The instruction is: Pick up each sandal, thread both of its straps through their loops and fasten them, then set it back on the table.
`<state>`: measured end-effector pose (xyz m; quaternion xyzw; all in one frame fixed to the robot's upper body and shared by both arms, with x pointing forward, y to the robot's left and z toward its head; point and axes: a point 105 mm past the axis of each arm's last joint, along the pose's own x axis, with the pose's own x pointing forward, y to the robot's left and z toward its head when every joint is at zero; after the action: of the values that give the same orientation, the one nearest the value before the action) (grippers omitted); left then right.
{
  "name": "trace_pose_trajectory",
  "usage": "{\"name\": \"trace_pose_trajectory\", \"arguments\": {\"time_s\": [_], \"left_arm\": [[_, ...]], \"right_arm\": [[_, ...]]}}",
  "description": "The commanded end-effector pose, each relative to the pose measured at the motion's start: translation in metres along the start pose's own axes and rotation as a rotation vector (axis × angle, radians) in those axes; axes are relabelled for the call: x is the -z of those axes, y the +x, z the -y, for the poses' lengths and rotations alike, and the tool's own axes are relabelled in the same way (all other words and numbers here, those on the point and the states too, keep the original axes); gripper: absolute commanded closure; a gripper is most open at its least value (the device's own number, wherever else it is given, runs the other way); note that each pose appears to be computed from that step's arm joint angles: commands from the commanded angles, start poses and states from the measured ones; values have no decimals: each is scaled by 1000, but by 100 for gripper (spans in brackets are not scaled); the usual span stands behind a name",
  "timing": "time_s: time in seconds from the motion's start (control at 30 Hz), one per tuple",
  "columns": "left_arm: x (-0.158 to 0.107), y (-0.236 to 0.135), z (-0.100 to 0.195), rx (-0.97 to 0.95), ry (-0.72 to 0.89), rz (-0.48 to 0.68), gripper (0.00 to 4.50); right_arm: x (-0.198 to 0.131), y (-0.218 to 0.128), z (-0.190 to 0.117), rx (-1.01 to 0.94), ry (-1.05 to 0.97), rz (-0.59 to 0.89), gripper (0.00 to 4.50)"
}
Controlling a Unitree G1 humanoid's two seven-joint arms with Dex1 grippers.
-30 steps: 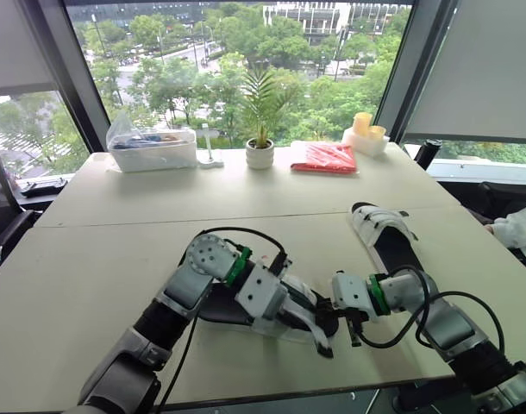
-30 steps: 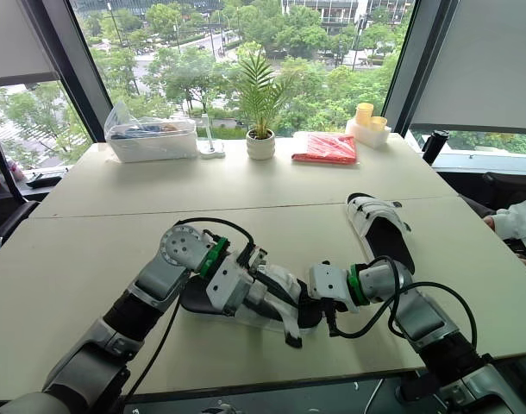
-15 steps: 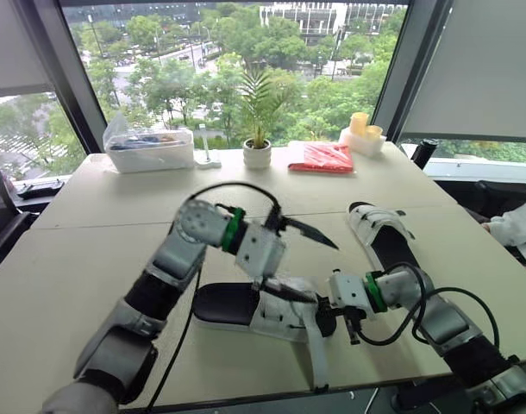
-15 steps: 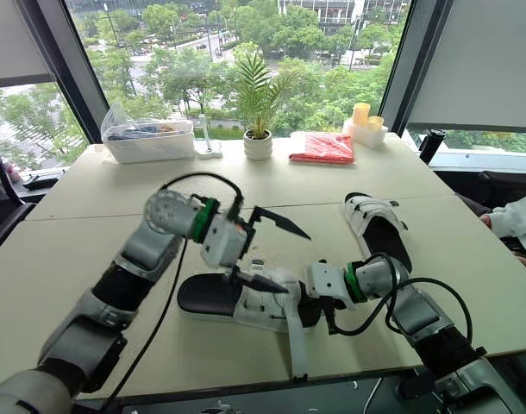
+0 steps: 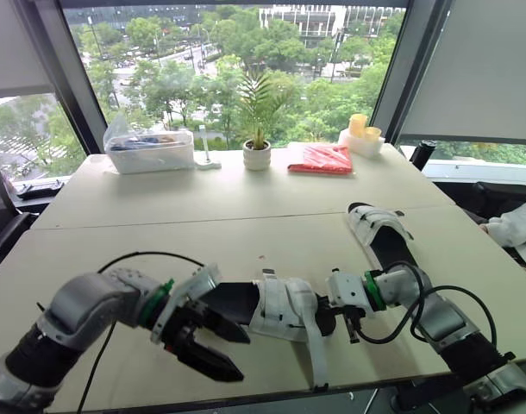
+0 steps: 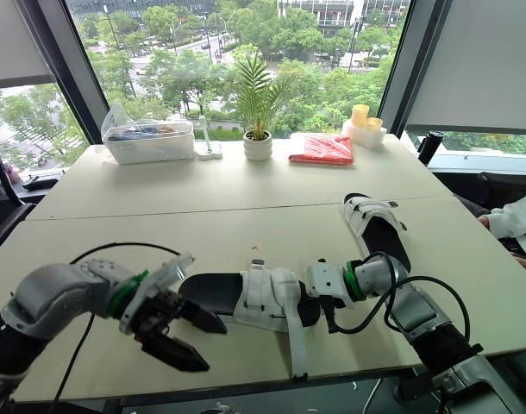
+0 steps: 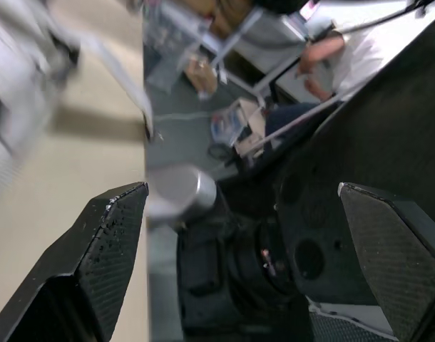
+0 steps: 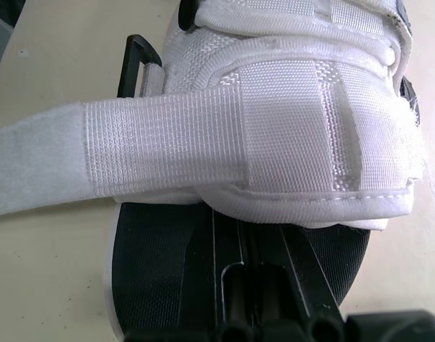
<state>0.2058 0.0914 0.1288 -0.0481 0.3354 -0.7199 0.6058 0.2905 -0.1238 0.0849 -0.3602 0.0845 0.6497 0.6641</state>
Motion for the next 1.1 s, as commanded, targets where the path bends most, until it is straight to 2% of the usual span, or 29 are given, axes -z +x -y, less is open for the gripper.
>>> {"name": "trace_pose_trajectory", "arguments": {"time_s": [0.03,0.17,0.43,0.63,0.93,1.03,1.1], "left_arm": [[3,20,-14,-122,7,-5,7],[10,43,-28,-180,-9,-9,7],[2,73,-45,-255,-51,94,7],[-6,100,-42,-263,-120,176,7],[-13,130,-30,-258,-155,241,7],[-18,134,-28,-244,-165,266,98],[-19,134,-27,-241,-164,272,196]], "right_arm": [[25,4,-21,-67,88,-86,450],[21,4,-21,-51,106,-70,450],[15,2,-26,-60,112,-63,450],[14,-1,-34,-77,121,-68,450],[13,-5,-43,-97,136,-79,450],[14,-7,-44,-100,138,-85,450],[14,-7,-44,-100,139,-87,450]]}}
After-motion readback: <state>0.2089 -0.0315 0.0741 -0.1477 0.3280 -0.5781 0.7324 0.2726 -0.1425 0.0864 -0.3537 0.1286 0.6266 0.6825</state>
